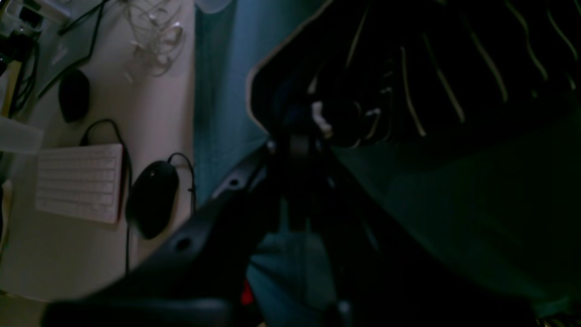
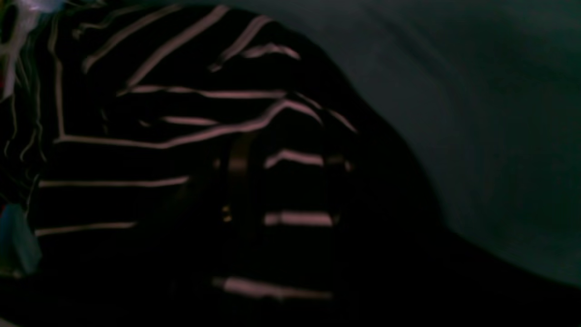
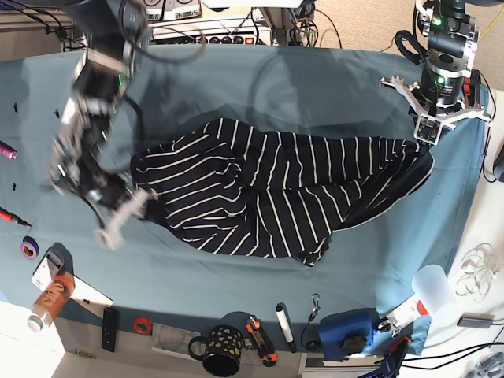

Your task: Layout the t-shirt on the table in an organized manner, then fold the t-shirt properly

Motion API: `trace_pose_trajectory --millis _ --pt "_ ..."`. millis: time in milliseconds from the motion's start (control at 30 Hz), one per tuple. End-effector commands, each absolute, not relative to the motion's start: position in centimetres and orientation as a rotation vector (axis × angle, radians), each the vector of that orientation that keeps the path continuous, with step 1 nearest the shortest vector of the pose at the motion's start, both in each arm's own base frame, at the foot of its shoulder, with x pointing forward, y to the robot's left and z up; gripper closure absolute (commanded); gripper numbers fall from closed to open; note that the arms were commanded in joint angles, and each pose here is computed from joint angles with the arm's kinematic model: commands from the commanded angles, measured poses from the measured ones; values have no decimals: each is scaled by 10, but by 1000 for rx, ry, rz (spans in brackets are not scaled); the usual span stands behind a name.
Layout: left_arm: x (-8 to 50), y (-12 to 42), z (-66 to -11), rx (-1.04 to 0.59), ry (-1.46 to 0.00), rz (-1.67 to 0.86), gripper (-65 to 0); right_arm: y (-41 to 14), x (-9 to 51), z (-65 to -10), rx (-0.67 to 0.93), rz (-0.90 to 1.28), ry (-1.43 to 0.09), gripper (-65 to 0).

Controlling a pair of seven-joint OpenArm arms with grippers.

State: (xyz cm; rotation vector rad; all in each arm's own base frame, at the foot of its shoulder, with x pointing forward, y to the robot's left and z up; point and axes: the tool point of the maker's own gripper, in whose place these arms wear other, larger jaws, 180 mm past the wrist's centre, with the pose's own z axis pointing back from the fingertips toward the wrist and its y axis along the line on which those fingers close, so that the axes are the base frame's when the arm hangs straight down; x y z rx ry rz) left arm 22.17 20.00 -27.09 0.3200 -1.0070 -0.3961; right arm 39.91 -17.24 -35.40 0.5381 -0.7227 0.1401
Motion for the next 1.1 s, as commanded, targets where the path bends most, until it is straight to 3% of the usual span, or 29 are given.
trace_pose_trajectory --millis 0,133,267,467,500,633,1067 --pt "225 200 -260 334 -1047 -401 0 -173 413 -337 542 160 -768 -225" --pt "225 200 -260 334 -1047 -401 0 -157 410 -350 534 199 -690 -225" --pt "225 200 -260 334 -1048 -401 0 -156 400 -373 426 221 -571 -225" --pt "225 200 -260 334 -1048 -401 0 -130 387 -377 488 298 -498 -223" --pt "225 200 -260 334 -1048 -401 0 -125 387 -375 511 303 -505 -204" --pt "225 200 -260 334 -1048 -401 0 -115 388 -366 541 353 -538 -6" --pt "225 200 -260 334 -1047 -401 0 -103 410 -269 436 544 -846 0"
